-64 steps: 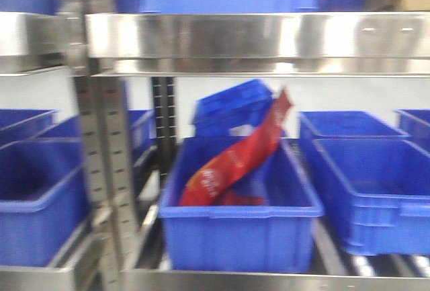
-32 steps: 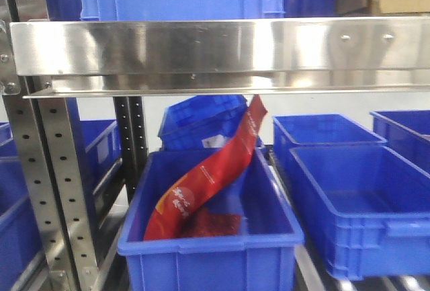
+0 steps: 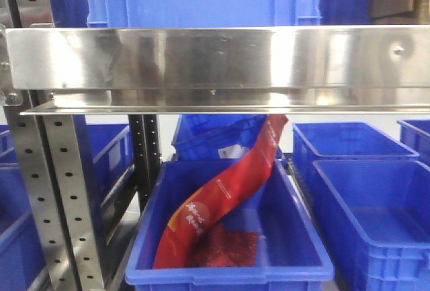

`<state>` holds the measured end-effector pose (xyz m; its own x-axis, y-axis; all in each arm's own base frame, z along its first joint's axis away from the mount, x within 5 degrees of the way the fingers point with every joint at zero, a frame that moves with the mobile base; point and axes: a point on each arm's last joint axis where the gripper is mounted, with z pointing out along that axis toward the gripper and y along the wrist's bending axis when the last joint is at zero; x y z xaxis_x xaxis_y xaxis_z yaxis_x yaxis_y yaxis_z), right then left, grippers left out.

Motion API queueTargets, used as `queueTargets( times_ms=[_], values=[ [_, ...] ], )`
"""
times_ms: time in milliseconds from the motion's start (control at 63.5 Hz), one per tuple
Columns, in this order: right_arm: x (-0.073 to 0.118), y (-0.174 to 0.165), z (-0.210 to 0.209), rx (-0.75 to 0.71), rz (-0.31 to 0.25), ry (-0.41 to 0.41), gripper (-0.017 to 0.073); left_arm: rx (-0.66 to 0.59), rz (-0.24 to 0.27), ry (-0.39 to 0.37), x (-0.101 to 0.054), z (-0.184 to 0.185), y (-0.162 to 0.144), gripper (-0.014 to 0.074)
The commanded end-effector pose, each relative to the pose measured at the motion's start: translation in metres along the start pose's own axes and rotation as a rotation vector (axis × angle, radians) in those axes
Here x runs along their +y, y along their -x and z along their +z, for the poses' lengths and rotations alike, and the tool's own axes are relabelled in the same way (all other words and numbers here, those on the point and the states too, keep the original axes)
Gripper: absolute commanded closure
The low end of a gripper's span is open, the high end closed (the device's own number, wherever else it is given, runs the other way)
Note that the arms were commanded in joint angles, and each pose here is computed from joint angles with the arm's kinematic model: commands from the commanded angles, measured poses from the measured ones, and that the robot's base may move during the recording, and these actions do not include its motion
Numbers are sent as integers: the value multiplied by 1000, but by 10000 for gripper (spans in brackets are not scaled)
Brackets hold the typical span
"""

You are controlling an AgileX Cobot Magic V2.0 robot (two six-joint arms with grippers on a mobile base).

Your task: Grab PVC pipe and place in blue bin

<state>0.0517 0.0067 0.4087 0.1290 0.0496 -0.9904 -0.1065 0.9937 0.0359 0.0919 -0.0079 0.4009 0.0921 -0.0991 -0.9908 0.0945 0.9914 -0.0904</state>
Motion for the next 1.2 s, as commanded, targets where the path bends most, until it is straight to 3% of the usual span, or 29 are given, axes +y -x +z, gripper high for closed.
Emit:
queueTargets(
  times_ms=[0,1181],
  values=[
    [0,3,-1,-30,-9,1,715,-33,-1,-9,-1,-2,3,704],
    [0,3,-1,-30,-9,1,715,-33,-1,-9,-1,-2,3,704]
  ],
)
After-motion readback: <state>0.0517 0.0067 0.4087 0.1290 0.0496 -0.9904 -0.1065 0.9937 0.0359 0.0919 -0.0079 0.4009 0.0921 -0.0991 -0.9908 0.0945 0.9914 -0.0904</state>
